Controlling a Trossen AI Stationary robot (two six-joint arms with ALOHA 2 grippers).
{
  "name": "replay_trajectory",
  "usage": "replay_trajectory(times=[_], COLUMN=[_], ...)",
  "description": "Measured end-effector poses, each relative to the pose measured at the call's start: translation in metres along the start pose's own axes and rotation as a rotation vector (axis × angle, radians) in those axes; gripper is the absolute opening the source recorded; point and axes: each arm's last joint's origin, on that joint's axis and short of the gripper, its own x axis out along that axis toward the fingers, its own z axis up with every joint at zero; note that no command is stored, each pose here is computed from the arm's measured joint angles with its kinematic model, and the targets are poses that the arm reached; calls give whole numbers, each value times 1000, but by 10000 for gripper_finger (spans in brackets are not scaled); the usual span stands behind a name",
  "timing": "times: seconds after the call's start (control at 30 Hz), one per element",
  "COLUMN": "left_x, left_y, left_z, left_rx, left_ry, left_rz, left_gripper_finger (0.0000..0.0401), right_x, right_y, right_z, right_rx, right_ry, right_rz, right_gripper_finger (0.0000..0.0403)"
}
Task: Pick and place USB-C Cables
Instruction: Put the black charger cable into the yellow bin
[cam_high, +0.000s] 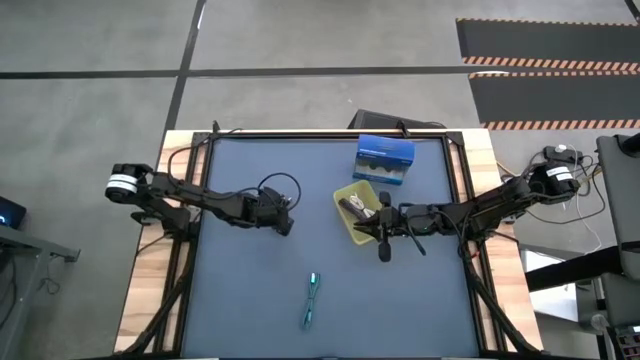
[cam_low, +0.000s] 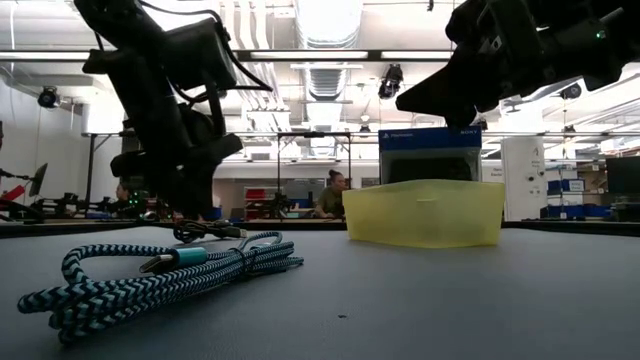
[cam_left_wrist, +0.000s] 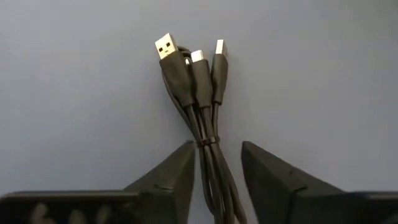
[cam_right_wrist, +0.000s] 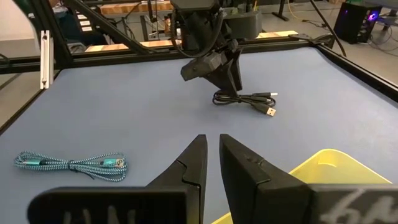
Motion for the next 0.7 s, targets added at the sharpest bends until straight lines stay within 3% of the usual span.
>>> replay_trajectory(times=[0.27, 0.47, 0.7], left_x=[1, 6, 27], left_y=[2, 1, -1], left_z=[0, -2, -11], left_rx=[-1, -10, 22], left_ry=[-39, -63, -30], left_rz=[25, 7, 73], left_gripper_finger=[206, 212, 212], right_x=[0, 0, 0], right_y=[0, 0, 0], right_z=[0, 0, -1], right_rx=[0, 0, -2], right_ry=[0, 1, 8], right_rz=[0, 0, -1], right_gripper_finger=[34, 34, 34])
